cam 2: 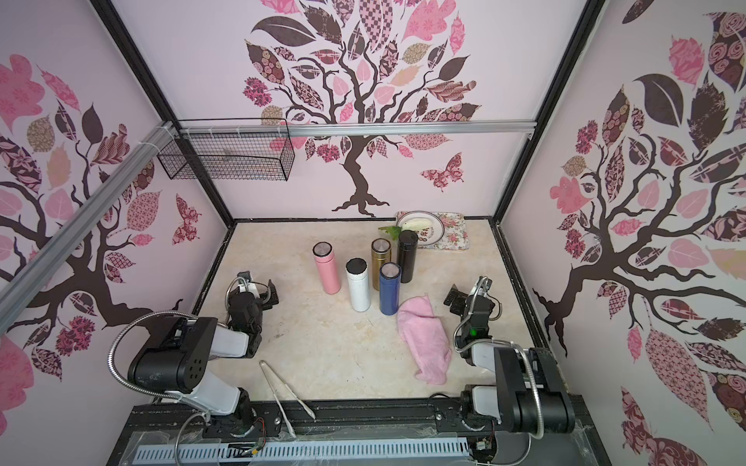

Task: Wipe the surface of the thermos
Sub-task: Reset both arms

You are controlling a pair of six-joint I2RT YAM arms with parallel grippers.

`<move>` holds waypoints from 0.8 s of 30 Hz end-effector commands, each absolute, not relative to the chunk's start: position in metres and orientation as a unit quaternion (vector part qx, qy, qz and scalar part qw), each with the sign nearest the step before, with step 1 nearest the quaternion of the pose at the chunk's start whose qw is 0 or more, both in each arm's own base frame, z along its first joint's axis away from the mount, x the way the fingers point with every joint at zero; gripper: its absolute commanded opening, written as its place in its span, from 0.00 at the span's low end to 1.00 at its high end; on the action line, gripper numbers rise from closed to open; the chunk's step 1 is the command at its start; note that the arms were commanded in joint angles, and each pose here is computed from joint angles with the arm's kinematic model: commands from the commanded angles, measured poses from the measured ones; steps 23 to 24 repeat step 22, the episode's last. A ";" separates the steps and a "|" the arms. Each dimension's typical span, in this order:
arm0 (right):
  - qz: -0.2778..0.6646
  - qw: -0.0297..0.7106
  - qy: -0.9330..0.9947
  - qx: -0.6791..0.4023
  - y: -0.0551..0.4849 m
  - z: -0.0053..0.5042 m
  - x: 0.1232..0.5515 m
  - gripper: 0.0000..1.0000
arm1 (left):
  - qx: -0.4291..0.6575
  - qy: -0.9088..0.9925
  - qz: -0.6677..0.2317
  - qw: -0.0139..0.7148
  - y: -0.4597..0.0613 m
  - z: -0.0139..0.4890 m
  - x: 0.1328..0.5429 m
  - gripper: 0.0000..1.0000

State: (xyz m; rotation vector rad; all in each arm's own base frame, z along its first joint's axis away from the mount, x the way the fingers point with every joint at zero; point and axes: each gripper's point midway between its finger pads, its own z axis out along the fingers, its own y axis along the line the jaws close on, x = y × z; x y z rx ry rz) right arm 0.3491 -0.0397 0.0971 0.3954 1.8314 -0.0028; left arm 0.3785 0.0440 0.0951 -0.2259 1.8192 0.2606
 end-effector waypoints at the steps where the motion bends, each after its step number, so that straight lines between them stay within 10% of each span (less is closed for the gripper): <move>1: 0.000 0.653 0.748 0.118 -0.028 0.118 0.366 1.00 | -0.096 0.771 0.101 0.622 0.041 0.111 0.390 0.98; 24: -0.013 0.630 0.772 0.082 -0.011 0.111 0.384 1.00 | -0.098 0.774 0.104 0.617 0.041 0.110 0.393 0.98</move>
